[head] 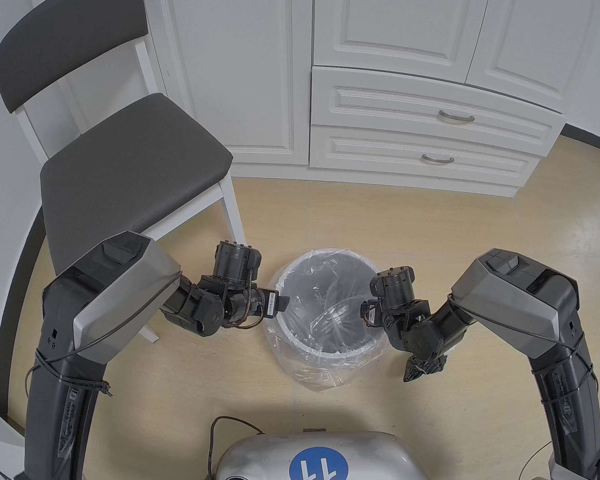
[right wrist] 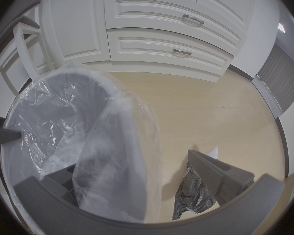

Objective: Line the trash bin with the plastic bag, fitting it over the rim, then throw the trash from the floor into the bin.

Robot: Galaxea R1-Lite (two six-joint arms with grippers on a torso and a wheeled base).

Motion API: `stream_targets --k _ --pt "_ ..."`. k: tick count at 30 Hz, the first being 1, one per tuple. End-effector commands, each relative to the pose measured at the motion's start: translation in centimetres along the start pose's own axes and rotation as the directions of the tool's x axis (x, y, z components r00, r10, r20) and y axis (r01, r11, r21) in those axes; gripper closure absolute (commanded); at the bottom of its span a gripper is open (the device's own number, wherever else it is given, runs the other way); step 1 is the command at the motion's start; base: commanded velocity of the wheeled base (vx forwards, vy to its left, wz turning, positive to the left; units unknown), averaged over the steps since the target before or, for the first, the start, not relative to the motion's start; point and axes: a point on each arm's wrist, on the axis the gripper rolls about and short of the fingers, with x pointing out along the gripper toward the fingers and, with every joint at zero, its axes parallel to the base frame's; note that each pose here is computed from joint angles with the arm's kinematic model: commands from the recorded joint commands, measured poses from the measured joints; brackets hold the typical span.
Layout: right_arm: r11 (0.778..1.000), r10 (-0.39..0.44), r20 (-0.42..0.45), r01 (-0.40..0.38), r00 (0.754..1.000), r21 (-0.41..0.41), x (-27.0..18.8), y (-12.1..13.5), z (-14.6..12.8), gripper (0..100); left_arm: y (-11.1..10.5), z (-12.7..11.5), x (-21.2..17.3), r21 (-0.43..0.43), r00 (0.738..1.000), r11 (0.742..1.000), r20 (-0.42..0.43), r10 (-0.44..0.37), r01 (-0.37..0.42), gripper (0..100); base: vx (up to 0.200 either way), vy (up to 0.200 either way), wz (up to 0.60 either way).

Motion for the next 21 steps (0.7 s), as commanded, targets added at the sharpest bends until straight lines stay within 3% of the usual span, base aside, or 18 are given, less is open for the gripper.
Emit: stream_targets --k 1,21 --pt "1.000 0.012 0.011 -0.012 1.000 0.002 -0.9 0.2 0.7 0 -0.1 0.4 -0.5 -0.001 1.000 1.000 0.011 -0.001 0.001 0 0.000 0.000 0.00" --pt "0.999 0.053 0.061 -0.054 0.997 0.006 -5.8 -0.2 4.3 0 -1.4 2.4 -4.5 0.017 0.997 0.999 0.056 -0.047 0.047 0 0.000 0.000 0.00"
